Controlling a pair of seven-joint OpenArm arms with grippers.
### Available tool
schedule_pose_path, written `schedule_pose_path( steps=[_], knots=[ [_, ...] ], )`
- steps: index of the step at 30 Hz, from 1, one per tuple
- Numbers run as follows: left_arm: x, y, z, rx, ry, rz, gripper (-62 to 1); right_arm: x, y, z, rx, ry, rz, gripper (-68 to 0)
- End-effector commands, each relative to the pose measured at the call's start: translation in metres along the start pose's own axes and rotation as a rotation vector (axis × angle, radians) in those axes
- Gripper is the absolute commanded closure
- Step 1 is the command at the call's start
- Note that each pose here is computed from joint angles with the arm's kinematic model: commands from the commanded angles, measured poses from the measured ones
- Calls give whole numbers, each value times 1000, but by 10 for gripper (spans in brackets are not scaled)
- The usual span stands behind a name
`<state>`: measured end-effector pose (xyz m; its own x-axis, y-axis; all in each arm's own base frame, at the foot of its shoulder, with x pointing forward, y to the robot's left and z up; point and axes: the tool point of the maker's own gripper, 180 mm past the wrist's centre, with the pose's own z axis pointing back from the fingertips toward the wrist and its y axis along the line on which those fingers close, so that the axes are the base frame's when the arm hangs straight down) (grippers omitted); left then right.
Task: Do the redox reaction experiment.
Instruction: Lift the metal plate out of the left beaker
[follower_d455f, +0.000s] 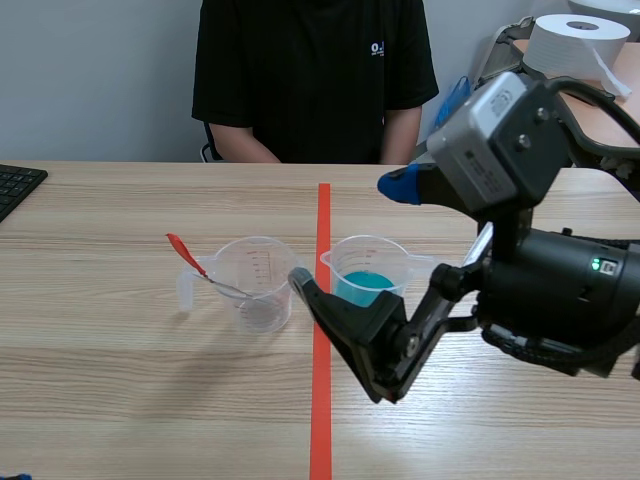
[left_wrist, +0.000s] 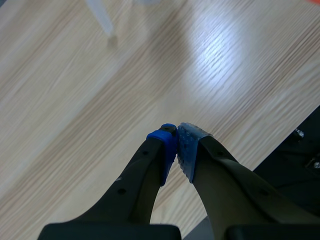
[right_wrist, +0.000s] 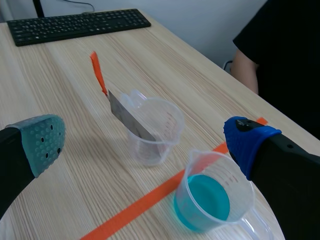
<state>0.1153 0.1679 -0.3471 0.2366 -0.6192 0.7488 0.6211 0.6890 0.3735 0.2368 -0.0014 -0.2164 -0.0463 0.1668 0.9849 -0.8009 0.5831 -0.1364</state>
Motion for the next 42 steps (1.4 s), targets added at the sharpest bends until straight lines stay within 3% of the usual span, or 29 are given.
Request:
schedule_pose_path(
  steps=[1, 3, 8, 12, 21, 32, 42],
  knots=[
    [1, 7, 1, 20, -9, -6, -40, 14, -1, -5, 6, -42, 14, -679],
    [-12, 11, 5, 33, 26, 7, -40, 18, 4, -10, 25, -54, 16, -679],
    [-45, 25, 18, 102, 101, 105, -40, 24, 11, -26, 47, -56, 21, -679],
    [-65, 23, 27, 110, 137, 150, -40, 27, 19, -41, 73, -67, 7, -679],
    [-95, 28, 46, 144, 191, 250, -40, 12, 36, -77, 119, -33, 13, -679],
    [-109, 17, 63, 117, 245, 272, -40, -4, 38, -114, 99, 19, -5, -679],
    [-123, 1, 72, 95, 279, 304, -40, -25, 32, -130, 81, 88, -30, -679]
  ],
)
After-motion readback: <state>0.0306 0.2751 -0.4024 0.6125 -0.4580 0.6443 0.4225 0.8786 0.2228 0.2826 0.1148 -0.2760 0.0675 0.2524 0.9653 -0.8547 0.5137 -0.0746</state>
